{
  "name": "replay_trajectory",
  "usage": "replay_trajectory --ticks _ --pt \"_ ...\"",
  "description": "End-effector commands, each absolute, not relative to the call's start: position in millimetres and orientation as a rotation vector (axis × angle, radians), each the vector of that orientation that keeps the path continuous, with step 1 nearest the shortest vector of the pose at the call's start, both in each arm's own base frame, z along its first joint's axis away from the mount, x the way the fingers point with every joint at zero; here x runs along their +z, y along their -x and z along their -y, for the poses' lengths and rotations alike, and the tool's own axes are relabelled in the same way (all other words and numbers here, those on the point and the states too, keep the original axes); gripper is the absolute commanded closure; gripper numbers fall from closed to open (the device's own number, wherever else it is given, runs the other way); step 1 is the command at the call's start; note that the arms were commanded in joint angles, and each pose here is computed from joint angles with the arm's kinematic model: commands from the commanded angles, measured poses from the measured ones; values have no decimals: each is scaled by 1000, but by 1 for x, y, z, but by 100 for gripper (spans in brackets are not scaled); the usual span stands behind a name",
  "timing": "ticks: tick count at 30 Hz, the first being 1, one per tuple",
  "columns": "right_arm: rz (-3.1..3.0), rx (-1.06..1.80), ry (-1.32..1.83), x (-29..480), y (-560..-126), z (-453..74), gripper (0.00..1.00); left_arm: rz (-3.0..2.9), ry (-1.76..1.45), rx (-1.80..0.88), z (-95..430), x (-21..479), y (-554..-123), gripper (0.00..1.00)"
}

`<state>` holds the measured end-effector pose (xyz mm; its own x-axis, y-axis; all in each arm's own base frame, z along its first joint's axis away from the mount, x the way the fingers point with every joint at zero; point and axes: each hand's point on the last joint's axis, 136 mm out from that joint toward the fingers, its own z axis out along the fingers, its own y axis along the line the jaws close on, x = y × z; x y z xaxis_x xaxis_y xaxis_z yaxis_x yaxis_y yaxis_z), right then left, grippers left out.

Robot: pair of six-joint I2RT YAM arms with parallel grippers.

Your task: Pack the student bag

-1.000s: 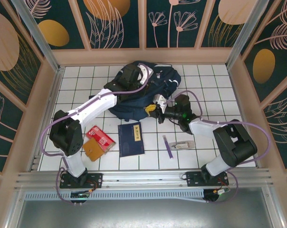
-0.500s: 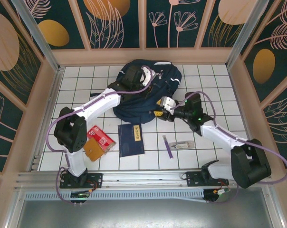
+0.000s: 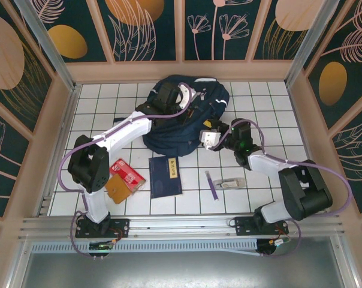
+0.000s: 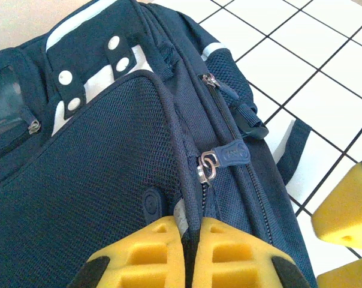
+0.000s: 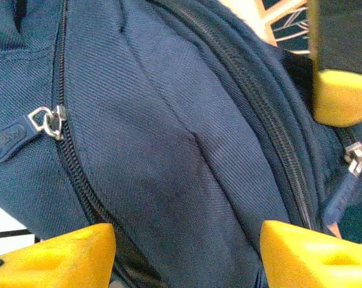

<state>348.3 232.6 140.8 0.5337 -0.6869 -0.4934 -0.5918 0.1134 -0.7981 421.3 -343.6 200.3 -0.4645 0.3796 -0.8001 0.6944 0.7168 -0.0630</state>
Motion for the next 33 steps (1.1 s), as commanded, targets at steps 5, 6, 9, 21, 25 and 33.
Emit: replay_trajectory --ticks 5,6,9,21,25,33 --pt "-1014 -263 1490 164 -374 -246 38 -1952 -783 -613 361 257 -425 100" --pt "-1013 -270 1446 171 -377 -244 49 -1951 -782 -614 361 257 -425 100" --pt "-985 -215 1319 197 -374 -244 84 -1951 -772 -602 357 259 -427 100" --pt "-1167 212 1283 196 -360 -270 100 -2302 -248 -1153 298 245 -339 45" --pt "-1196 315 1273 200 -356 -277 100 -2405 -304 -1183 317 206 -296 45" --pt "-1230 463 1313 198 -346 -288 100 -2506 -192 -1145 320 163 -301 51"
